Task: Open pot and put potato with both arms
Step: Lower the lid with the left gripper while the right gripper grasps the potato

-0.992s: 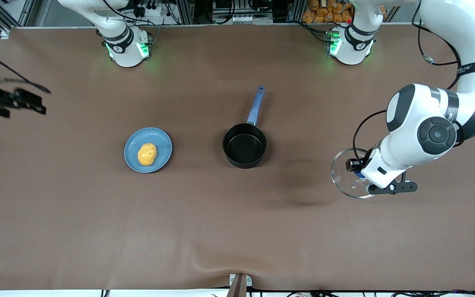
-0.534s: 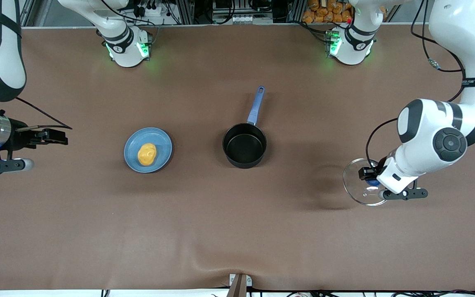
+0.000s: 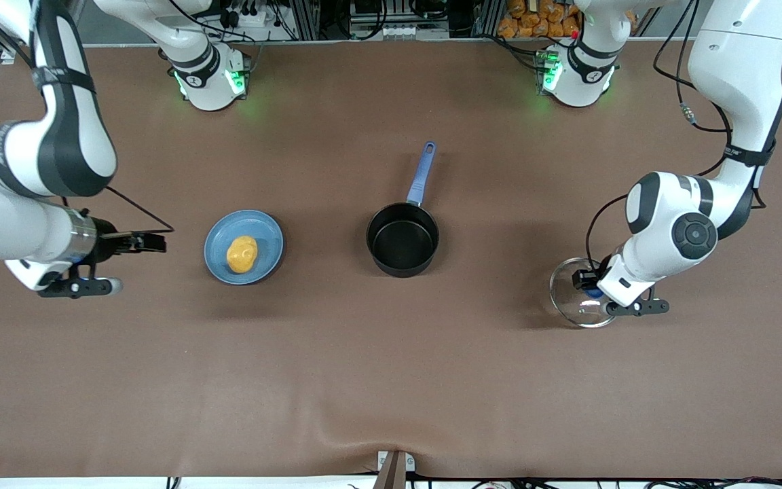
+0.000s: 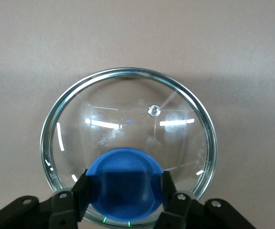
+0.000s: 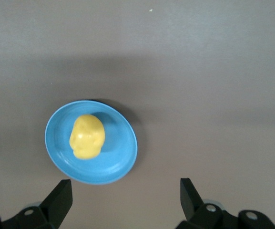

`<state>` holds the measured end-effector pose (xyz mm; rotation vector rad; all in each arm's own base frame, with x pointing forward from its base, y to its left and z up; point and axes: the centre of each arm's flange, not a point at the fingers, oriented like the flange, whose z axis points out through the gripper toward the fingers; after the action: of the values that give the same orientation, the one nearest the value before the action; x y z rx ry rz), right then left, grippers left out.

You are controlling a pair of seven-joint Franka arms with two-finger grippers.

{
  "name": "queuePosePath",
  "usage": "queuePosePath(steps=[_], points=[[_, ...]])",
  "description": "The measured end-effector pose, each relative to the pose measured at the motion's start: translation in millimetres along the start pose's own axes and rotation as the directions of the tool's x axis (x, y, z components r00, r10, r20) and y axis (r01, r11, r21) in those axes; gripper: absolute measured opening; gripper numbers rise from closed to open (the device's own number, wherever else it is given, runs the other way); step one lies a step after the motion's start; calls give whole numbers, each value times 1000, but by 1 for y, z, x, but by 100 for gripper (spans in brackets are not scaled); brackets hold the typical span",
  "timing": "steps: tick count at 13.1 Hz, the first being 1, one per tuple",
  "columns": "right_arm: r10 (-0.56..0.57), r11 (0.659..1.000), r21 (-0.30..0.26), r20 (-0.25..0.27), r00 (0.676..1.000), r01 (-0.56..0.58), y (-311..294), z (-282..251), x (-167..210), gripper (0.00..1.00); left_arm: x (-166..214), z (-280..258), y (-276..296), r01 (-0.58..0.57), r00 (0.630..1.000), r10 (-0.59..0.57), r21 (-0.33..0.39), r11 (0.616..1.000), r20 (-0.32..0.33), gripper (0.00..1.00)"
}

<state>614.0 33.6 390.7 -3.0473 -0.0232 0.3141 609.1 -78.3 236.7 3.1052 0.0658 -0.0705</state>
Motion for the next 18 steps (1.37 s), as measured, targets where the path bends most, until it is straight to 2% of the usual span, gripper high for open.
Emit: queuePosePath(steps=[5,8,11,14,17,18], points=[[10,1000,-8,-83,996,-10,-40,78,-7,100,-3,7,-13,19,1000,-19,-1,1000,5,61],[5,1000,-14,-91,996,-6,-59,99,-12,100,-3,13,-17,3,1000,-3,11,1000,-17,61],[10,1000,-12,-125,992,-12,-60,141,-15,100,-2,22,-24,-8,1000,8,24,1000,-22,61],[54,998,-12,-114,992,-56,-78,176,-23,100,3,17,-27,-5,999,6,25,1000,-42,65],[70,997,-16,-112,991,-73,-112,182,-31,100,23,-26,-36,13,994,-10,29,1000,-109,95],[69,997,-18,-107,992,-71,-115,185,-32,100,28,-50,-37,17,993,-13,38,999,-121,100]])
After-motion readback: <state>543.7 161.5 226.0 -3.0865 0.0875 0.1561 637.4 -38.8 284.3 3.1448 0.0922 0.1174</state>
